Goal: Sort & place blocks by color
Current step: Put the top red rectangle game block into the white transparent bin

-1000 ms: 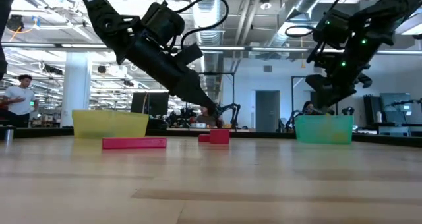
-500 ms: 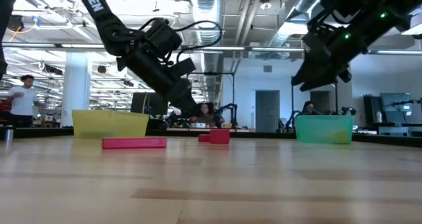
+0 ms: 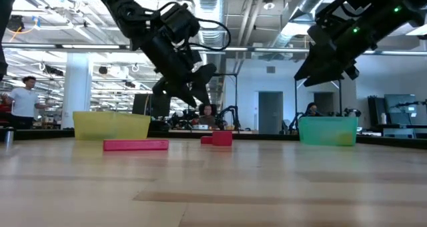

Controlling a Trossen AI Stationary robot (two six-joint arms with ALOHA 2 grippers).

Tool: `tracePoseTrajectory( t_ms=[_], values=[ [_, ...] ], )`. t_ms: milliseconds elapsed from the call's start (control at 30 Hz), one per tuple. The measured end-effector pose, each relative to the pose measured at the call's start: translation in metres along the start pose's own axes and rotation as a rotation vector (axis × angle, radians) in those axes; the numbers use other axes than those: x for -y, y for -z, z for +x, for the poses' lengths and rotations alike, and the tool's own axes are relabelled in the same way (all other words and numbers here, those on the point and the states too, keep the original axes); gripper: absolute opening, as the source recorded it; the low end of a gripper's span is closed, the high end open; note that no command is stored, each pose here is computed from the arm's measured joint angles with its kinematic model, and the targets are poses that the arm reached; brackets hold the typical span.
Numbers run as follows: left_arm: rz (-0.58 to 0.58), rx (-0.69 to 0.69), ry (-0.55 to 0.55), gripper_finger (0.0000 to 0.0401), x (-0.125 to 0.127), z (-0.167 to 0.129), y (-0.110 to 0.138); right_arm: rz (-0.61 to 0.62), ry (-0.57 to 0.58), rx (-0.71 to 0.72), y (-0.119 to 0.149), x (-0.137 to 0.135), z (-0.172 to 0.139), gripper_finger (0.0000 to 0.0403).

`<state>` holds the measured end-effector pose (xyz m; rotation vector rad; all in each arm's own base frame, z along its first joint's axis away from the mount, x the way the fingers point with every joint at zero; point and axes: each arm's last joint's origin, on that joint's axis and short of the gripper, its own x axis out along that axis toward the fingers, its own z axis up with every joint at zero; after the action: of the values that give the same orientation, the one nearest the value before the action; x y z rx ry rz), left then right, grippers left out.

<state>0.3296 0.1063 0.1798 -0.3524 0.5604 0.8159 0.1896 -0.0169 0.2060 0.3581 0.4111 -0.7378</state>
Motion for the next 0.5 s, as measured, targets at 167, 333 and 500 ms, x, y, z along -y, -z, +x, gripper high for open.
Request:
tracePoseTrajectory(
  t_ms=[167, 333, 500],
  values=[
    [-0.156, 0.033, 0.037, 0.0208, 0.016, -0.004, -0.001, 0.019, -0.003, 0.004, 0.0, 0.0, 0.0, 0.0239],
    [-0.159, -0.034, 0.057, 0.0208, 0.029, 0.018, 0.013, 0.033, -0.011, 0.01, -0.001, -0.001, 0.0, 0.0239],
    [-0.15, -0.161, -0.009, 0.0208, 0.042, 0.038, 0.027, 0.03, -0.057, -0.009, 0.0, -0.005, -0.002, 0.0239]
  ],
)
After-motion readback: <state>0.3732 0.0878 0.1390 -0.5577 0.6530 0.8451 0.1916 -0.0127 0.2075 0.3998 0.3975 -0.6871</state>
